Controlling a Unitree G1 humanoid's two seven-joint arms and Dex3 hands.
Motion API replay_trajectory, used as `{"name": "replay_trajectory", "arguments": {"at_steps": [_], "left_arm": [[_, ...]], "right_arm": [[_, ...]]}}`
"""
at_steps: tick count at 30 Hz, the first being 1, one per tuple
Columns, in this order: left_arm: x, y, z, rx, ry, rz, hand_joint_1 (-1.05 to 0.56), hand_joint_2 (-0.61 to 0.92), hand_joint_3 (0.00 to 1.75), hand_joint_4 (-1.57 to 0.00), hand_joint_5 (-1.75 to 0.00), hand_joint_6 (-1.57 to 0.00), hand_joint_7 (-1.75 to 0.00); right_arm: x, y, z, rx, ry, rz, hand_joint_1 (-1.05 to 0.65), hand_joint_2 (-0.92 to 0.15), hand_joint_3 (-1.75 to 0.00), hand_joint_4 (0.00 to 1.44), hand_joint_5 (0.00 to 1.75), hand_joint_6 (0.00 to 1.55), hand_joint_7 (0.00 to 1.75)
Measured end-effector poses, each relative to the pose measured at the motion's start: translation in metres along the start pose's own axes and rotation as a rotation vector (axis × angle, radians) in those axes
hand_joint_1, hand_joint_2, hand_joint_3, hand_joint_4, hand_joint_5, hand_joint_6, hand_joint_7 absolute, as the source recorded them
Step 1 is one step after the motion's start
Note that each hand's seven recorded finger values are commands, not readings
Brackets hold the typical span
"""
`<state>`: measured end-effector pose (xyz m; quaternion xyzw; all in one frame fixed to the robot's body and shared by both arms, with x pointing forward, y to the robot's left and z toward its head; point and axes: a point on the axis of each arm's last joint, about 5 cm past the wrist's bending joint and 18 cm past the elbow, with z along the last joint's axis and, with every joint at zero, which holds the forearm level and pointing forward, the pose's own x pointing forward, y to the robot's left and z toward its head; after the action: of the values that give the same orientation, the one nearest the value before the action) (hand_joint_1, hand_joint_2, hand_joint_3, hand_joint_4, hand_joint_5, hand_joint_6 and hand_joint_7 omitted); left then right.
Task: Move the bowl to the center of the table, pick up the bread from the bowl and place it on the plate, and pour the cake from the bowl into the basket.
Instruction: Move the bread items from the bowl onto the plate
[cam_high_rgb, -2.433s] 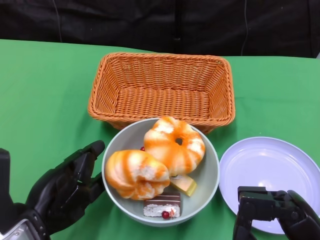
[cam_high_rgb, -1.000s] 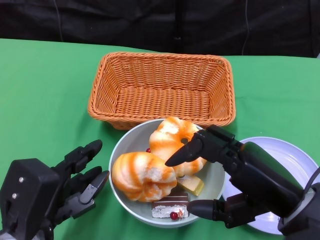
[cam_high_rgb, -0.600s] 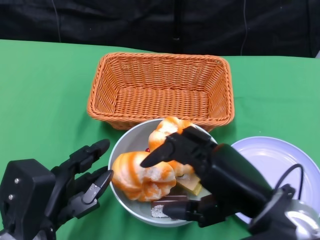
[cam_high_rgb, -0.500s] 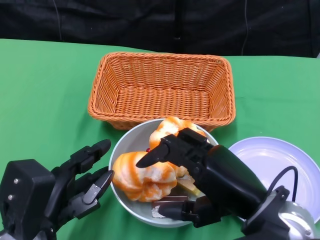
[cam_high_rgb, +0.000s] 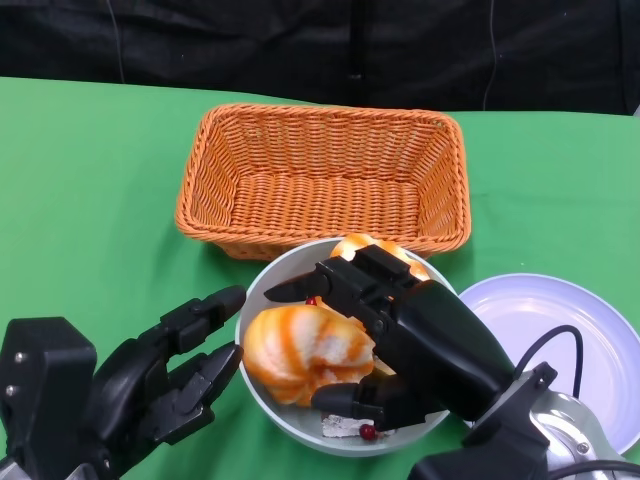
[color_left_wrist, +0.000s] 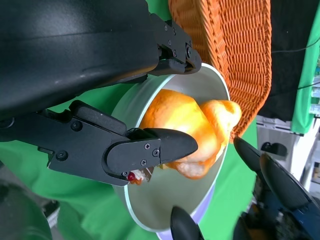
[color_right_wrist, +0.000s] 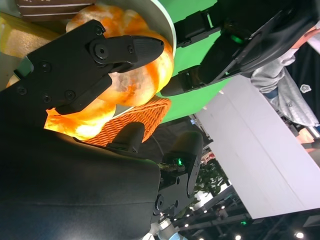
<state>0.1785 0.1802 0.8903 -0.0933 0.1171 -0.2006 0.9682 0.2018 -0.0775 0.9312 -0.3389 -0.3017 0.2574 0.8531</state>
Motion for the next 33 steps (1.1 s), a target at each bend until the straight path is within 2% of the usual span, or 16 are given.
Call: {"name": "replay_trajectory", "arguments": {"at_steps": [3,6,12,13,15,18,19,21,24,25,27,28,29,31,32,33], "left_arm": [[0.001,-0.002,0.0,-0.004,0.005,-0.008,-0.66,0.92,0.51,-0.22,-0.24,-0.21,-0.01],[0.001,-0.004,0.001,0.026,0.014,-0.002,-0.62,0.92,0.55,-0.23,-0.28,-0.23,-0.02],[0.003,-0.009,0.003,0.126,0.014,0.11,-0.53,0.92,0.63,-0.21,-0.32,-0.23,-0.01],[0.003,-0.01,0.003,0.139,0.012,0.134,-0.52,0.92,0.6,-0.24,-0.35,-0.27,-0.03],[0.005,-0.013,0.002,0.164,-0.006,0.213,-0.52,0.92,0.55,-0.3,-0.39,-0.33,-0.06],[0.008,-0.019,0.001,0.212,-0.041,0.308,-0.5,0.92,0.52,-0.32,-0.41,-0.37,-0.07],[0.008,-0.02,0.0,0.223,-0.053,0.326,-0.49,0.92,0.5,-0.32,-0.46,-0.4,-0.08],[0.01,-0.023,-0.002,0.237,-0.079,0.355,-0.48,0.92,0.49,-0.33,-0.51,-0.43,-0.08],[0.011,-0.025,-0.004,0.247,-0.103,0.38,-0.48,0.92,0.49,-0.3,-0.6,-0.45,-0.08],[0.011,-0.025,-0.004,0.245,-0.104,0.383,-0.49,0.92,0.49,-0.3,-0.61,-0.45,-0.08],[0.011,-0.026,-0.005,0.241,-0.104,0.385,-0.52,0.92,0.49,-0.29,-0.62,-0.45,-0.07],[0.011,-0.026,-0.005,0.241,-0.104,0.385,-0.53,0.92,0.49,-0.29,-0.62,-0.46,-0.07],[0.011,-0.026,-0.005,0.24,-0.105,0.385,-0.53,0.92,0.49,-0.29,-0.63,-0.46,-0.07],[0.011,-0.026,-0.005,0.238,-0.105,0.385,-0.54,0.92,0.49,-0.29,-0.63,-0.46,-0.07],[0.011,-0.026,-0.005,0.237,-0.106,0.385,-0.54,0.92,0.49,-0.29,-0.64,-0.47,-0.07],[0.011,-0.026,-0.005,0.237,-0.106,0.385,-0.54,0.92,0.49,-0.29,-0.64,-0.47,-0.07]], "right_arm": [[0.0,0.002,-0.004,-0.012,0.018,0.007,-0.42,-0.75,-0.27,0.0,0.84,0.0,0.7],[-0.001,0.004,-0.008,-0.02,0.035,0.008,-0.43,-0.79,-0.22,0.0,0.81,0.0,0.67],[-0.001,0.006,-0.019,-0.085,0.063,0.041,-0.42,-0.85,-0.12,0.0,0.78,0.02,0.64],[-0.002,0.007,-0.021,-0.095,0.068,0.045,-0.42,-0.88,-0.07,0.05,0.85,0.11,0.59],[-0.003,0.009,-0.028,-0.114,0.062,0.041,-0.41,-0.91,-0.02,0.18,0.88,0.28,0.51],[-0.006,0.013,-0.037,-0.128,0.047,0.028,-0.39,-0.92,-0.01,0.29,0.85,0.4,0.43],[-0.006,0.014,-0.039,-0.125,0.04,0.02,-0.36,-0.92,-0.01,0.4,0.84,0.5,0.4],[-0.007,0.016,-0.044,-0.118,0.024,0.006,-0.3,-0.92,-0.01,0.5,0.83,0.6,0.35],[-0.009,0.018,-0.049,-0.102,0.006,-0.008,-0.25,-0.91,0.0,0.56,0.82,0.69,0.32],[-0.009,0.018,-0.049,-0.099,0.001,-0.011,-0.21,-0.91,0.0,0.6,0.85,0.72,0.32],[-0.009,0.019,-0.051,-0.076,-0.009,-0.025,-0.11,-0.91,-0.03,0.75,1.03,0.89,0.32],[-0.01,0.019,-0.052,-0.06,-0.014,-0.034,-0.09,-0.91,-0.07,0.82,1.07,0.96,0.32],[-0.01,0.02,-0.053,-0.041,-0.019,-0.043,-0.09,-0.81,-0.36,0.88,1.2,1.06,0.35],[-0.012,0.021,-0.054,-0.011,-0.028,-0.056,-0.1,-0.53,-0.97,0.9,1.5,1.15,0.48],[-0.012,0.021,-0.054,-0.003,-0.035,-0.061,-0.11,-0.36,-1.31,0.94,1.63,1.12,0.75],[-0.012,0.021,-0.054,0.006,-0.042,-0.07,-0.11,-0.28,-1.47,0.96,1.67,1.07,0.95]]}}
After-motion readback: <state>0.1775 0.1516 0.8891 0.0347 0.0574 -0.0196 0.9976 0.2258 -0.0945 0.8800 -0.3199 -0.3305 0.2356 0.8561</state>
